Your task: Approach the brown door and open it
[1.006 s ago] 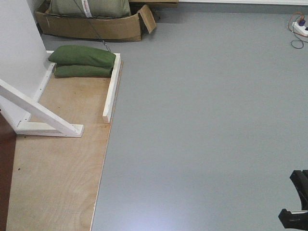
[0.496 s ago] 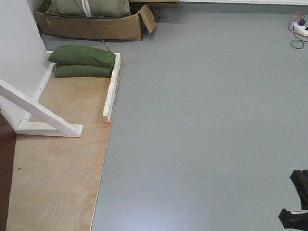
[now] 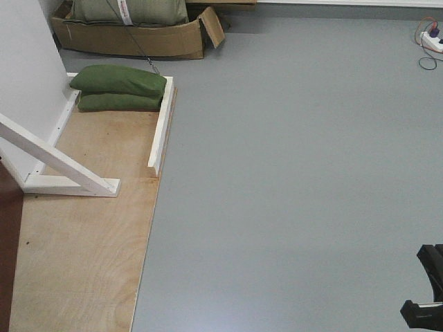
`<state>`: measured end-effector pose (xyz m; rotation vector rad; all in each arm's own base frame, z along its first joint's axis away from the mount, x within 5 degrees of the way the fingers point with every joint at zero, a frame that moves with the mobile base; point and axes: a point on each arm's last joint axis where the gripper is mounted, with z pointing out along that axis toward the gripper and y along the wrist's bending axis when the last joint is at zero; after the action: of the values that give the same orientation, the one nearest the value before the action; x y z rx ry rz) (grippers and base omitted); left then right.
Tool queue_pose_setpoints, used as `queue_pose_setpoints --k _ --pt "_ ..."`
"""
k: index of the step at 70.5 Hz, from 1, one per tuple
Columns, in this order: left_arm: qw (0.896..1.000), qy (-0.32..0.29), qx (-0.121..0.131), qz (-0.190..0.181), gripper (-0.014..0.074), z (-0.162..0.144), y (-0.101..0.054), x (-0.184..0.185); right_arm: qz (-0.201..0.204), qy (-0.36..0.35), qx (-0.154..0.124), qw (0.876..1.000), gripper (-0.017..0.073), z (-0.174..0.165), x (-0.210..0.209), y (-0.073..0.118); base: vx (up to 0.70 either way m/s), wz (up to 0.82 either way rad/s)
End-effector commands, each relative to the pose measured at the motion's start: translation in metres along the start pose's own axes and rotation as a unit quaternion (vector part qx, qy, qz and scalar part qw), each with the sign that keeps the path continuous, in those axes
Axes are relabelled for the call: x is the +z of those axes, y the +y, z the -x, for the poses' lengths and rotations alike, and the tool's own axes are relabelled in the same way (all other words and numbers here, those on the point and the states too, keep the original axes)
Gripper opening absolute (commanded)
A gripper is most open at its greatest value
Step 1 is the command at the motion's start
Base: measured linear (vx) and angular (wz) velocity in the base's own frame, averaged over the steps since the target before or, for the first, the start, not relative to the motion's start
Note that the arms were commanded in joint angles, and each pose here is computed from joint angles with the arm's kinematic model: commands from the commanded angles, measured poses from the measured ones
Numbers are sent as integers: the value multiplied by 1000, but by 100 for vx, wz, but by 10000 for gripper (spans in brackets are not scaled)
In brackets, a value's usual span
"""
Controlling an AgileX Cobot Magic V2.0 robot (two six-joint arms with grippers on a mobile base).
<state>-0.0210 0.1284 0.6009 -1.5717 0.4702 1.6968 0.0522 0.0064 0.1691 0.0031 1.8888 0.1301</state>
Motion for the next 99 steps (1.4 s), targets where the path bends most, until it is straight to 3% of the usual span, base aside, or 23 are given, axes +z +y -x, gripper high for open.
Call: queue_pose_setpoints --k 1,21,33,42,56,76,89,99 --pt "996 31 -1 79 17 -4 14 7 -2 -47 -8 999 0 7 -1 0 0 0" --pt "983 96 33 151 17 -42 -2 44 -2 -47 -8 999 0 7 -1 0 0 0" --pt "979 106 56 167 17 -61 -18 61 -2 -47 -8 999 0 7 -1 0 0 0" --pt "980 103 18 168 17 -73 -31 70 -2 -47 -8 999 0 7 -1 0 0 0" --pt "991 72 -44 104 17 -74 -48 78 -2 -47 -8 999 0 7 -1 0 0 0" --pt "995 56 -82 30 17 -82 -72 87 -2 -47 -8 999 0 7 -1 0 0 0" --pt "995 48 -85 -17 17 -84 -85 90 -2 -47 -8 999 0 7 -1 0 0 0" --pt "991 38 -110 -61 17 -81 -92 90 -2 -47 -8 999 0 7 -1 0 0 0"
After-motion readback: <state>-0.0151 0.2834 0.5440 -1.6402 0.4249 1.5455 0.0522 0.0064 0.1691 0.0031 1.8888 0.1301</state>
